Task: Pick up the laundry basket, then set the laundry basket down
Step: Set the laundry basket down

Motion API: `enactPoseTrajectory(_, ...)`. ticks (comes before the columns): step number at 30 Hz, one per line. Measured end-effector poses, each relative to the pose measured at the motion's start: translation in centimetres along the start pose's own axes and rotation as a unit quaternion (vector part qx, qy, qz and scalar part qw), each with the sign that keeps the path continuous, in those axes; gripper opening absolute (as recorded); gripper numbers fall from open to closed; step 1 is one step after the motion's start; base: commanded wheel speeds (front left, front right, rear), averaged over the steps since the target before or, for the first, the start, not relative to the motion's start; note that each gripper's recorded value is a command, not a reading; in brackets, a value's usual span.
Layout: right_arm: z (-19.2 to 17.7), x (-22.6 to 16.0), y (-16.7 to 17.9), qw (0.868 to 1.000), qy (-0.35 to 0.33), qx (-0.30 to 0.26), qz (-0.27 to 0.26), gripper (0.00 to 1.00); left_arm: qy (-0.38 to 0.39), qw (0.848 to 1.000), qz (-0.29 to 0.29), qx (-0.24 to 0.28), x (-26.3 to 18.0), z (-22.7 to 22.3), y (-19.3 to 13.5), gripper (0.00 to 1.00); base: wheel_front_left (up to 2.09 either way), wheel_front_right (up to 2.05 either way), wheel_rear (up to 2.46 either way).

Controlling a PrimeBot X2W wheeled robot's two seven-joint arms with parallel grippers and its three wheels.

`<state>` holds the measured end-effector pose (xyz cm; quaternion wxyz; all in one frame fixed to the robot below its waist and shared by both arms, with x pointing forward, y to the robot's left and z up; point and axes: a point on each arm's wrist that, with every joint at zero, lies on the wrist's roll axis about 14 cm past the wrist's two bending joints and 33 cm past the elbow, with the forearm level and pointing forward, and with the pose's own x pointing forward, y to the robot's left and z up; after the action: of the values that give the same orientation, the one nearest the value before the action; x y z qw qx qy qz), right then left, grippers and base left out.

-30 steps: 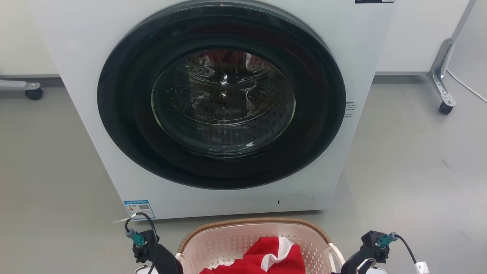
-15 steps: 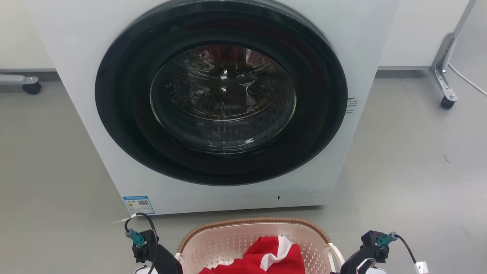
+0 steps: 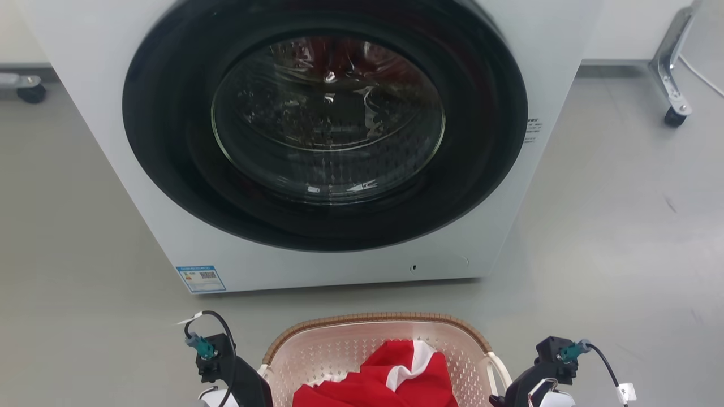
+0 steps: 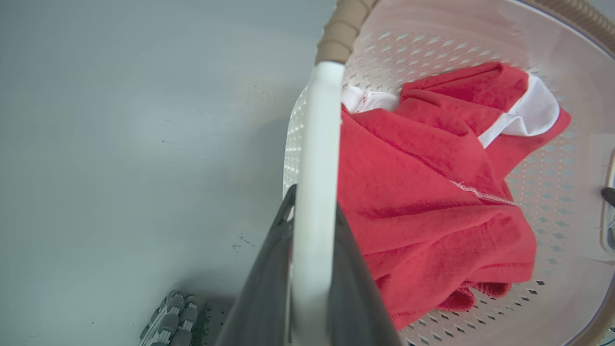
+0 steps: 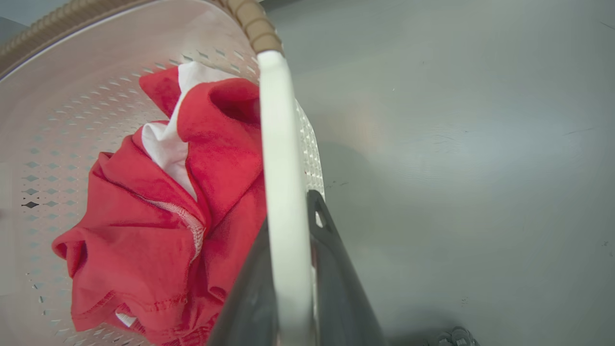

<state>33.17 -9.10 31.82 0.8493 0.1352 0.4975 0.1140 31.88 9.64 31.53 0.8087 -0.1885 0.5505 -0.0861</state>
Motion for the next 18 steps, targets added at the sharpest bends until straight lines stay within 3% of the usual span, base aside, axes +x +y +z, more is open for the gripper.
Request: enactPoseTrajectory(18,2.9,4.2,-1.1,1.0,0.006,-0.003,-0.004,0.0,-0.01,1.0,0.001,-0.005,4.1,3.2,0.6,0.0,0.0,0.0,0.0)
